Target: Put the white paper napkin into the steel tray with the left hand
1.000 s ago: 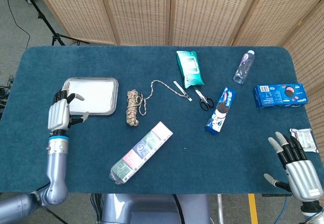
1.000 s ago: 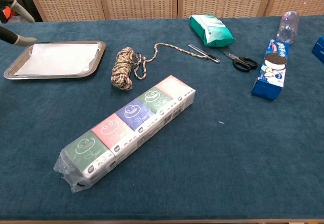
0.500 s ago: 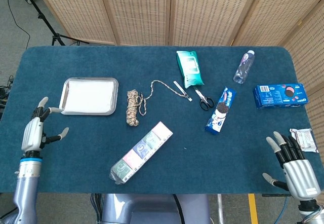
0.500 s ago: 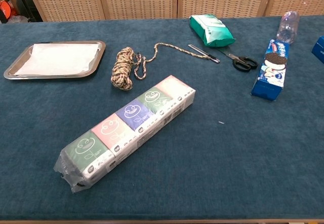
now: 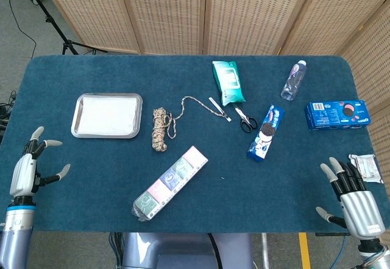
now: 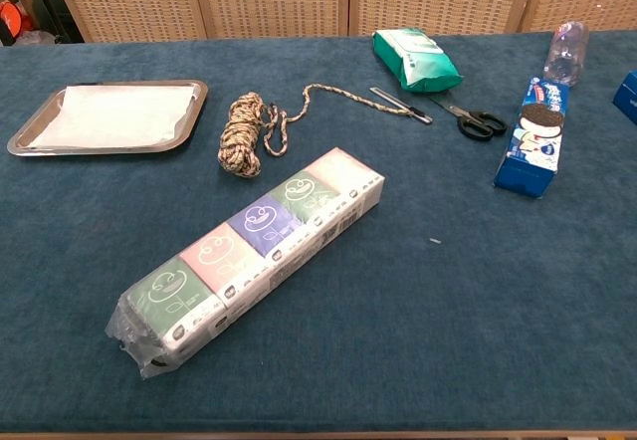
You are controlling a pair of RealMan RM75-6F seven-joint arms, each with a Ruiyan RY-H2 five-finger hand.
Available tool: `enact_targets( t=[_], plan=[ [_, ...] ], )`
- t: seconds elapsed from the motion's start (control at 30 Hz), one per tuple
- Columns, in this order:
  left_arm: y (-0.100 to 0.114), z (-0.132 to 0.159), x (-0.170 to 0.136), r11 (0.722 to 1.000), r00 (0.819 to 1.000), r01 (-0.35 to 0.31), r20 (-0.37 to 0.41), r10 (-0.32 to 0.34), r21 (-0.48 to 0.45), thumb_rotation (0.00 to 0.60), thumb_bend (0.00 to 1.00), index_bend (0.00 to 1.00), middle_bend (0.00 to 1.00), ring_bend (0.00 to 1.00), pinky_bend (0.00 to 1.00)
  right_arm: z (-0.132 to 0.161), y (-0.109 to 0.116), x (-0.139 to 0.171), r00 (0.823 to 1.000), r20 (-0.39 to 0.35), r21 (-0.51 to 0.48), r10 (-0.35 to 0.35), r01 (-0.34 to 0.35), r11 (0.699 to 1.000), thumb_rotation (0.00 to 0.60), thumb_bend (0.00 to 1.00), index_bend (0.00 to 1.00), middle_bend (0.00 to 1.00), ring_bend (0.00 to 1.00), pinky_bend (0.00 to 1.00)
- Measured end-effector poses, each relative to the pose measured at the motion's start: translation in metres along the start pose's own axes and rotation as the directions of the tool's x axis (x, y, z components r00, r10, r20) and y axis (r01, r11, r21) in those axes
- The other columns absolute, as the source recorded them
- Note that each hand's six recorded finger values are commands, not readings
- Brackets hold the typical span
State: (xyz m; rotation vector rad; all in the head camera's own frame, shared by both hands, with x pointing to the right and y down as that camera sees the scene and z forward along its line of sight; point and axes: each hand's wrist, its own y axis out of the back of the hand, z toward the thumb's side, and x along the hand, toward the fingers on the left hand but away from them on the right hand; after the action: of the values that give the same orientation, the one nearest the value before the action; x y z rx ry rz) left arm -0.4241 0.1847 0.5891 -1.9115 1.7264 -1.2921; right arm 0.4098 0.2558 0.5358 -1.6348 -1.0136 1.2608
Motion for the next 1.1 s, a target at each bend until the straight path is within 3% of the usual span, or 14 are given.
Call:
enact_targets(
  t=[0.27,1.1],
  plan=[
    [0.001,-0.009,-0.009,0.999,1.0,0.028,-0.012,-0.029,-0.025,0.6,0.24,0.35,0.0,0.0,0.0,-0.002,0.002,-0.001,1.0,0.012,0.0,-0.008,0.008,1.0,0.6,0.0,0.0,0.0,0.0,0.0],
    [0.011,-0.012,-0.018,0.999,1.0,0.027,0.012,-0.027,-0.027,0.6,0.24,0.35,0.0,0.0,0.0,0.001,-0.003,-0.004,1.0,0.006,0.014,0.009,-0.009,1.0,0.6,0.0,0.0,0.0,0.0,0.0]
  ],
)
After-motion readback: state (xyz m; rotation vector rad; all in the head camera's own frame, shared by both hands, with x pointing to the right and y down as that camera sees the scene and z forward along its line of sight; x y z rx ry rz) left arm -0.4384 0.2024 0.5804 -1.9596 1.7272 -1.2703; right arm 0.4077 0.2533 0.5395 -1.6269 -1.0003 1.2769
